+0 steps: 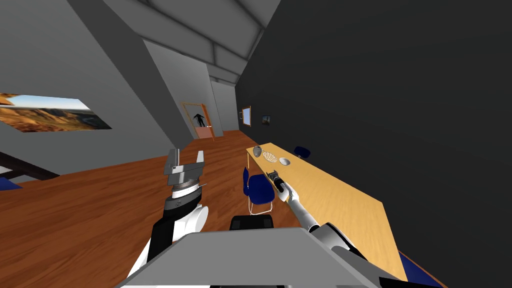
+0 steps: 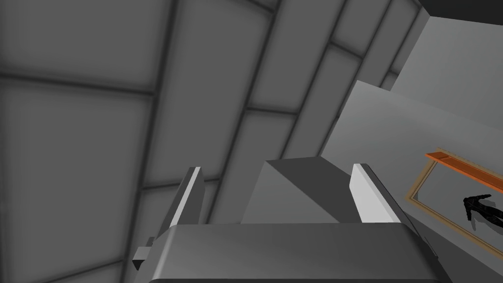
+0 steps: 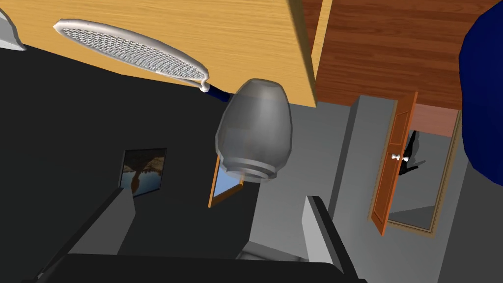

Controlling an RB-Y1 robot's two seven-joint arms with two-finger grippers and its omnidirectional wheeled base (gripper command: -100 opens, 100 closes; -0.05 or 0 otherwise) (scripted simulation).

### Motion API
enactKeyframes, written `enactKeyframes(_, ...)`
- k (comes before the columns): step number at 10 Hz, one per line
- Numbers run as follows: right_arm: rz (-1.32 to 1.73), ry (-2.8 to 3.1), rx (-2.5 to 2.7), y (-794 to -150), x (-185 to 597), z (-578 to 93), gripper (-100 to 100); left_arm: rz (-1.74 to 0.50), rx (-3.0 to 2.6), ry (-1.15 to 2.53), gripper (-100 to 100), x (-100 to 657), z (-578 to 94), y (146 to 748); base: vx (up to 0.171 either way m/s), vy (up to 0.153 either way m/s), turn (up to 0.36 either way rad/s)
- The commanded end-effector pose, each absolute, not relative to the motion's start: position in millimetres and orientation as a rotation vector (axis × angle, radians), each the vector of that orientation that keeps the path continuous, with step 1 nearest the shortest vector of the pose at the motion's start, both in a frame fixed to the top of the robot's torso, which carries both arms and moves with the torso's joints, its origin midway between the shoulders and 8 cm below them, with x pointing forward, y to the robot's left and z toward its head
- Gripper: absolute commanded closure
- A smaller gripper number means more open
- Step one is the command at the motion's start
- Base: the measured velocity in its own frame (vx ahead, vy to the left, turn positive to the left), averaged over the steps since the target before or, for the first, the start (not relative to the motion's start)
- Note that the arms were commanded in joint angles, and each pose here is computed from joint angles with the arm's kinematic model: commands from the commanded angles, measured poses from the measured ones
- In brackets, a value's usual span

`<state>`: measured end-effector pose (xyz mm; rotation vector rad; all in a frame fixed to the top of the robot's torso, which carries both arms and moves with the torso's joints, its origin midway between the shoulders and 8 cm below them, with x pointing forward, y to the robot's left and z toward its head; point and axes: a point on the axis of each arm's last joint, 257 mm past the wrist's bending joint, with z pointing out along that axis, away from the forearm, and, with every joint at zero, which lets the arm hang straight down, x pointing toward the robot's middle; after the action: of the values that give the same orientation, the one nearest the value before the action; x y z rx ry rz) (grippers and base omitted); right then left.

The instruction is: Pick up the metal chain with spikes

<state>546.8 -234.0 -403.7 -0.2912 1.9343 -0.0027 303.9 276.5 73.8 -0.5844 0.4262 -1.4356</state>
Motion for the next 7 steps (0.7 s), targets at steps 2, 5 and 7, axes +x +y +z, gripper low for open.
enactKeyframes(2,-0.052,1.983,-0.327,-244,538,-428,-100,-1.436,-0.584,0.426,0,304,74,276,0.000,-0.044,-0.009)
enactKeyframes(5,-0.134,2.056,-0.390,-266,522,-458,-100,-1.435,-0.584,0.426,0,304,74,276,0.000,-0.105,-0.042)
enactKeyframes(7,-0.205,2.113,-0.449,-287,506,-481,-100,-1.436,-0.584,0.426,0,304,74,276,-0.001,-0.056,-0.019)
